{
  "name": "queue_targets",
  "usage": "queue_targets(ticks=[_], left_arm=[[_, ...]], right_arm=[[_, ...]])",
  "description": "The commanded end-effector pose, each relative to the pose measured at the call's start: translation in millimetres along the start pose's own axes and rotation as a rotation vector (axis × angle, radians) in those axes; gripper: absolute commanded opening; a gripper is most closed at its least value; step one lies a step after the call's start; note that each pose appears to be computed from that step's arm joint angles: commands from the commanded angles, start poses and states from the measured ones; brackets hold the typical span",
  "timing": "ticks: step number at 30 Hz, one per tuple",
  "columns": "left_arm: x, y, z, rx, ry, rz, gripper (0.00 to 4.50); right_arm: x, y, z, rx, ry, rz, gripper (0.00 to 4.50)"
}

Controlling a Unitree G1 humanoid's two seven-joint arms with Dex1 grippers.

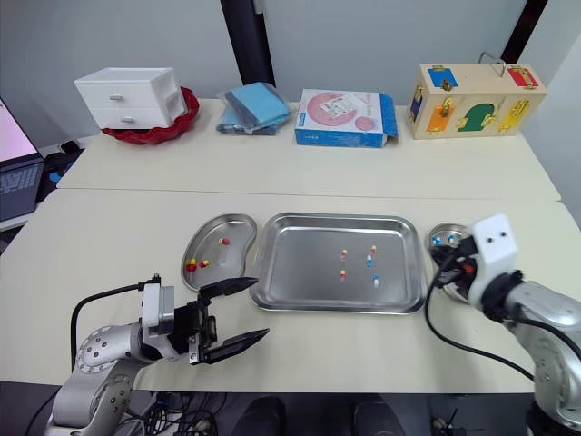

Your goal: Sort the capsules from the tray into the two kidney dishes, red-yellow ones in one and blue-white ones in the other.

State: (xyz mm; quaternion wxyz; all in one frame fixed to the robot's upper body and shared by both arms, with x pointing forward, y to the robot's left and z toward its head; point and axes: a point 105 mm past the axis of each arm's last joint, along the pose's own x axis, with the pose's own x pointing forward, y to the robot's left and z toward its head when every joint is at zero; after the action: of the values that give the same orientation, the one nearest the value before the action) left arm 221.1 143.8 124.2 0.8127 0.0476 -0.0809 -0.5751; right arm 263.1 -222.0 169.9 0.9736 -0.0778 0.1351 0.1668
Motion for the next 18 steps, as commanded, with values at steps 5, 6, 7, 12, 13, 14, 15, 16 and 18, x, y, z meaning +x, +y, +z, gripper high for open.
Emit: queue_targets(ticks=[5,6,7,12,13,14,15,16,18], left_arm=[[4,0,5,0.024,-0.033,-0.020,4.50],[4,0,5,0.024,-0.035,-0.020,4.50],[4,0,5,0.025,-0.037,-0.019,4.50],[5,0,7,0.021,-0.051,-0.009,4.50],[5,0,7,0.022,-0.052,-0.008,4.50],[5,0,7,0.023,-0.053,-0.007,4.50],[5,0,7,0.024,-0.055,-0.006,4.50],[5,1,8,0.026,-0.057,-0.004,4.50],[5,1,8,0.029,-0.059,0.001,4.50]], right_arm=[[-9,-30,-5,0.040,0.006,-0.128,0.03],[-9,-32,-6,0.045,0.006,-0.132,0.03],[-8,-35,-6,0.049,0.007,-0.150,0.03],[-9,-50,-4,0.039,-0.008,-0.238,1.41],[-9,-51,-4,0.032,-0.009,-0.240,1.68],[-9,-51,-4,0.032,-0.011,-0.240,1.90],[-9,-52,-4,0.031,-0.011,-0.240,2.22],[-9,-52,-4,0.030,-0.012,-0.240,2.48],[-10,-53,-4,0.027,-0.017,-0.240,3.01]])
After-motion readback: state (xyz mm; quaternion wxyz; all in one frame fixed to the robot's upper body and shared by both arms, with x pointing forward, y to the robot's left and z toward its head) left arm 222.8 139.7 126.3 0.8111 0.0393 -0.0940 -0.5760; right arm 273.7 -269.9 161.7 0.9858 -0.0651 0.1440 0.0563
